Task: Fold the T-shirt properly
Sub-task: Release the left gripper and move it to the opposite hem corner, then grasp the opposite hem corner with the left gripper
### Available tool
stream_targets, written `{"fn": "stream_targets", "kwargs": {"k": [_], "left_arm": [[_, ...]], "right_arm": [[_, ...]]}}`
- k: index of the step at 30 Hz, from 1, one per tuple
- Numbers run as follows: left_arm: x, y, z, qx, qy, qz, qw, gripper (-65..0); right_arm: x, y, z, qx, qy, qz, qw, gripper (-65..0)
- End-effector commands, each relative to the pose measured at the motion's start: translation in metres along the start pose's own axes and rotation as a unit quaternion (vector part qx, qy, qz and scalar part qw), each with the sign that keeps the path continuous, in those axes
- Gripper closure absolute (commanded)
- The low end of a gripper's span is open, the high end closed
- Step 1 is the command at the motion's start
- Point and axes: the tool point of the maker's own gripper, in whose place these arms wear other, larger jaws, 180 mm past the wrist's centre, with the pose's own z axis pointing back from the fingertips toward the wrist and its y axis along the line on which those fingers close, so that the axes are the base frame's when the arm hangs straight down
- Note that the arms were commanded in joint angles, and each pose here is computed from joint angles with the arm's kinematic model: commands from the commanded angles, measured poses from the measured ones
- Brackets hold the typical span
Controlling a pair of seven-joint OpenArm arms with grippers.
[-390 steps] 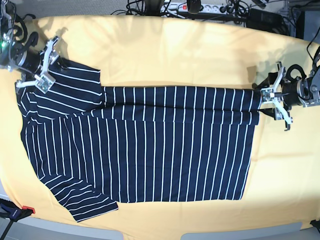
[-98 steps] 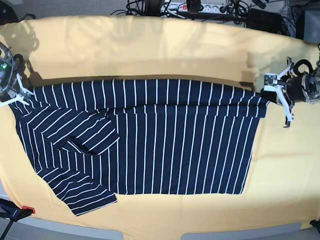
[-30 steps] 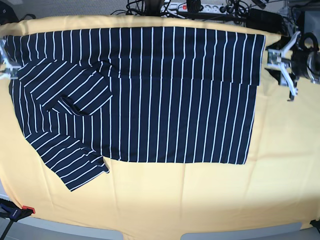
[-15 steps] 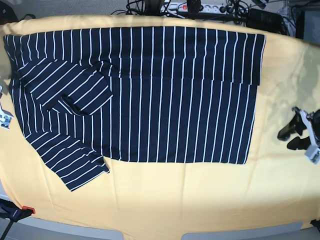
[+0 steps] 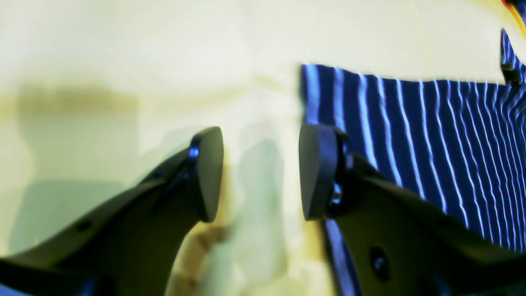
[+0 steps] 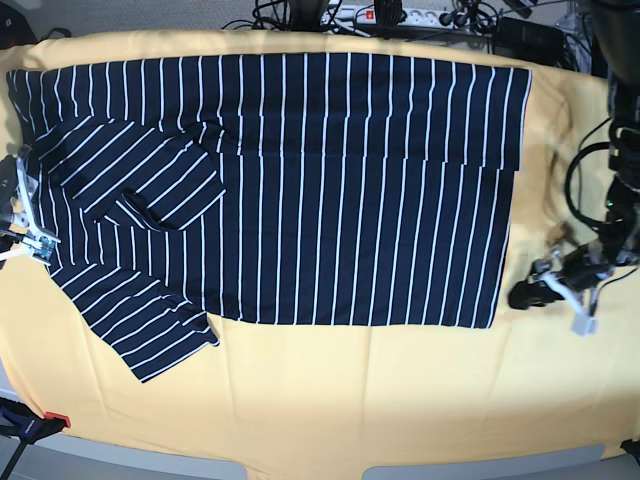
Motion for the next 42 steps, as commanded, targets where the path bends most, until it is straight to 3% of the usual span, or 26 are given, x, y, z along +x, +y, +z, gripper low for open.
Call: {"fn": "stream_targets", "kwargs": {"k": [1,8,17,25,30,32,34,37,42], "left_arm": [[0.026,-0.009,-0.001,-0.013,-0.025,-0.011,1.0,-31.2],[0.006,-0.043,-0.042,-0.043,0.002,-0.037,0.998,-31.2],[0.005,-0.046,-0.05,-0.043,0.002,-0.035,0.998,-31.2],[-0.001,-0.011,-0.041,0.036,0.025,-0.04,0.998,-31.2],[-0.014,0.029,-0.034,0.142,0.024,-0.032,0.989,-31.2],[-0.019,0.032,-0.034,0.151,0.027,-0.033,0.988,-31.2],[-0.026,0.026,-0.036,0.134,0.037,-0.03,0.99,-31.2],[-0.037,0.002,-0.04,0.063,0.058,-0.029,0.996,-31.2],[-0.047,-0.027,-0.04,-0.019,0.084,-0.036,0.996,-31.2]], "right_arm": [[-0.005,-0.016,0.009,-0.026,0.005,-0.002,0.9996,-35.1],[-0.005,-0.017,0.009,-0.029,0.006,-0.007,0.9995,-35.1],[-0.005,-0.017,0.009,-0.028,0.005,-0.007,0.9996,-35.1],[-0.004,-0.016,0.008,-0.026,0.003,-0.008,0.9996,-35.1],[-0.002,-0.015,0.007,-0.025,0.001,-0.008,0.9996,-35.1],[-0.002,-0.015,0.007,-0.025,0.0,-0.009,0.9996,-35.1],[0.0,-0.014,0.007,-0.024,-0.002,-0.009,0.9997,-35.1],[0.006,-0.011,0.004,-0.02,-0.01,-0.011,0.9997,-35.1],[0.011,-0.007,0.002,-0.015,-0.017,-0.013,0.9997,-35.1]]}}
